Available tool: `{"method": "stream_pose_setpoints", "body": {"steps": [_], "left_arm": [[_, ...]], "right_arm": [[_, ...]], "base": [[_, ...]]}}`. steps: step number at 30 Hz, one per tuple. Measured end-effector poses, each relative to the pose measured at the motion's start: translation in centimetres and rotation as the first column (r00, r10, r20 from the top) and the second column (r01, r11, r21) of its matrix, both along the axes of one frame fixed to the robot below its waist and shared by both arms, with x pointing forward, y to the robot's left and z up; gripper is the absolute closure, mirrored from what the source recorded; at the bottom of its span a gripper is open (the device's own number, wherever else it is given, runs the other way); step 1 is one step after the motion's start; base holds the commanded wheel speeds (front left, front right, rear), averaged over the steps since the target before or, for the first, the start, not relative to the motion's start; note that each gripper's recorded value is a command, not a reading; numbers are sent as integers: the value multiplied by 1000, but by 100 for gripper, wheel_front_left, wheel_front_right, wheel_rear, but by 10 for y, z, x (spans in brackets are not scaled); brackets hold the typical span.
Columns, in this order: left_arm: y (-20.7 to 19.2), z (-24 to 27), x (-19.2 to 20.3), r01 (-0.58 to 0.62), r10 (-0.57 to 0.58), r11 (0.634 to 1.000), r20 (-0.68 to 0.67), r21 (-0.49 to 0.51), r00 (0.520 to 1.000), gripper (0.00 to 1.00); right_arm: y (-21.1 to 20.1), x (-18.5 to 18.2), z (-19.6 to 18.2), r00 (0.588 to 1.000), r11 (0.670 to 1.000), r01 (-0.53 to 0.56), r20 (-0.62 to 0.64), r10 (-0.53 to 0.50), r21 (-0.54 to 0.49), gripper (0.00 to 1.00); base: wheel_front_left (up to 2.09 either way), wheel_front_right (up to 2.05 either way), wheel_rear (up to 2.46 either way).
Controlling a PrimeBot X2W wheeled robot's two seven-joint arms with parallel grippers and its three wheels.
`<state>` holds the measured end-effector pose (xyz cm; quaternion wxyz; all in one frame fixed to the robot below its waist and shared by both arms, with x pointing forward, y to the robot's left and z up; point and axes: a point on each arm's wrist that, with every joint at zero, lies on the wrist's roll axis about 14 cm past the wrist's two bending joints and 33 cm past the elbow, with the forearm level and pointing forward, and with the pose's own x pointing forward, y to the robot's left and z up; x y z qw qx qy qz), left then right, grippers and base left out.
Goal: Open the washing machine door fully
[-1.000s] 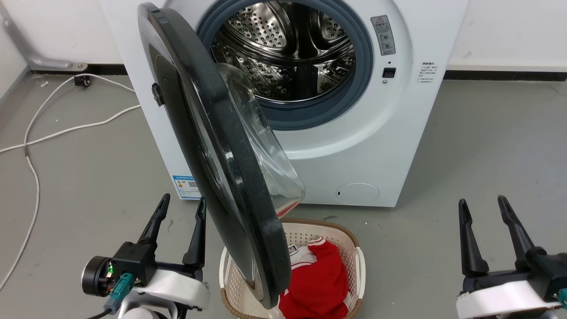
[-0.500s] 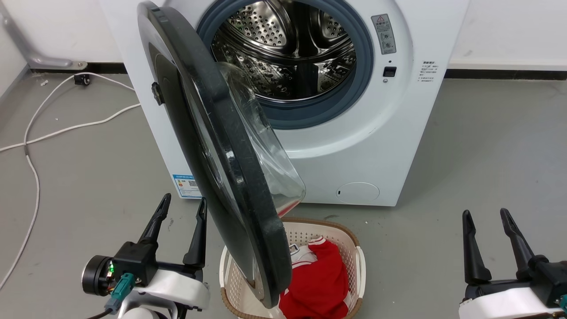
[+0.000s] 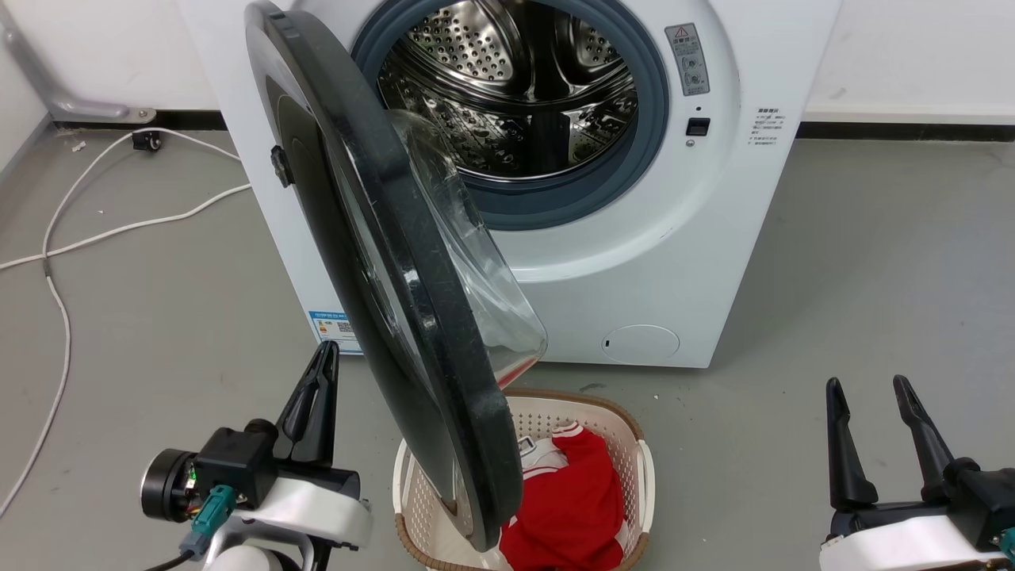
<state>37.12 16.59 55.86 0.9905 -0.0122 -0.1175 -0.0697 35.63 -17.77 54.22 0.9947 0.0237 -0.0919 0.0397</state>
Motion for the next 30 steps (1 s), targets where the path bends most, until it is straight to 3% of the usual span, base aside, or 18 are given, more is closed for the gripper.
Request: {"method": "stream_pose_setpoints", "body": {"steps": [8, 13, 18, 26, 30], "left_arm": [[0, 43, 1, -1, 0, 1000, 131, 10, 991, 100], [0, 95, -1, -10, 1, 1000, 289, 29, 957, 100], [-3, 152, -14, -13, -12, 999, 461, 51, 887, 100], [-25, 224, -51, 28, -74, 996, 677, 79, 732, 100], [-52, 228, -61, 133, -159, 987, 689, 91, 707, 100]], "right_arm": [[0, 0, 0, 1000, 1000, -1, 2, 1, 9, 0], [1, 2, -1, 1000, 1000, -3, -1, 3, 16, 0], [0, 4, -2, 1000, 1000, 0, -2, 0, 18, 0], [-4, 2, -3, 1000, 1000, 12, -5, -12, 27, 0], [-6, 1, -3, 1000, 999, 16, -6, -16, 29, 0]], "base": [[0, 0, 0], [0, 0, 0], [0, 0, 0], [0, 0, 0], [0, 0, 0]]}}
